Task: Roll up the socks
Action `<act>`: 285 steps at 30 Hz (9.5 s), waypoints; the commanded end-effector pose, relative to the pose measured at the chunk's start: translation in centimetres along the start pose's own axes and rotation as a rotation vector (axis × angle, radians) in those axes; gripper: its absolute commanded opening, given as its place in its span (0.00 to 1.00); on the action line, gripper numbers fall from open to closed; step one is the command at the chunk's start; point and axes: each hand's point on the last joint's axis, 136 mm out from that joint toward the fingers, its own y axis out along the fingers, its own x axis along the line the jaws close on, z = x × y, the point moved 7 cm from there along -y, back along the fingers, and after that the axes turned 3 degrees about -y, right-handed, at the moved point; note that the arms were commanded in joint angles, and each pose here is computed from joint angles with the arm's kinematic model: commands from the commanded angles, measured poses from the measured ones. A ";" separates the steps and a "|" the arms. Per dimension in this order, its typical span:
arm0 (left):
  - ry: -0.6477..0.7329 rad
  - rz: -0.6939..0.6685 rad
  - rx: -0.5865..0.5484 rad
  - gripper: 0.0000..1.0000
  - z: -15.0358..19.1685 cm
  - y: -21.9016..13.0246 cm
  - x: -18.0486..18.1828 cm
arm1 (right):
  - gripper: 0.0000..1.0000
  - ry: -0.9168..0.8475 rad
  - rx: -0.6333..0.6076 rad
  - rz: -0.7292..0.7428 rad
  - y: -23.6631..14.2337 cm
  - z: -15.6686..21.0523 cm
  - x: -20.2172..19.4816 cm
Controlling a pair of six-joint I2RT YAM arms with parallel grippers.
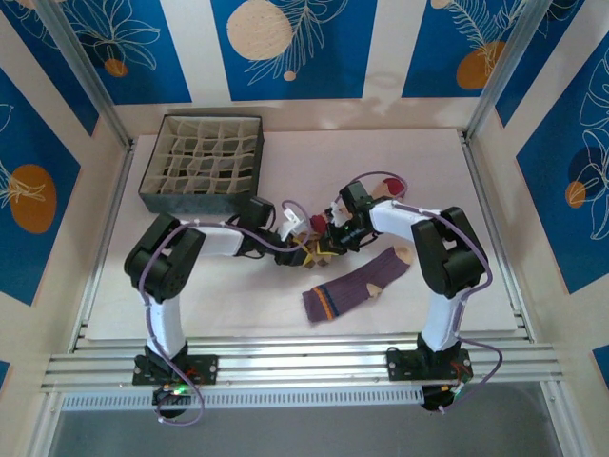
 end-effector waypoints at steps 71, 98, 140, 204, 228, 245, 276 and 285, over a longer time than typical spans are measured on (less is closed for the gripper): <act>-0.148 -0.005 0.183 0.11 1.9 1.7 1.5 | 0.63 0.009 -0.122 -0.126 -4.9 -0.4 -0.3; -0.298 -0.001 0.169 0.16 3.6 2.6 0.9 | 0.10 0.066 0.089 0.064 1.3 1.4 -2.0; 0.844 -0.692 0.033 0.24 4.2 3.1 -5.3 | 0.06 0.102 0.214 0.164 0.9 3.5 -0.3; 0.328 -0.135 -0.315 0.55 0.0 -4.0 -2.6 | 0.16 0.152 0.175 0.088 1.2 -0.2 -2.1; 0.592 -0.267 -0.259 0.72 2.6 0.4 -2.3 | 0.16 0.155 0.286 0.140 2.4 0.2 -0.7; 0.201 -0.149 -0.162 0.00 5.1 -0.4 -1.1 | 0.59 -0.210 0.008 0.067 -3.9 0.7 3.8; -0.456 0.130 0.092 0.00 7.3 -2.3 0.1 | 0.66 -1.724 -0.258 0.611 3.8 5.4 6.6; -0.518 0.152 0.106 0.00 7.3 -2.7 0.3 | 0.65 -1.741 -0.354 0.654 3.0 5.1 6.8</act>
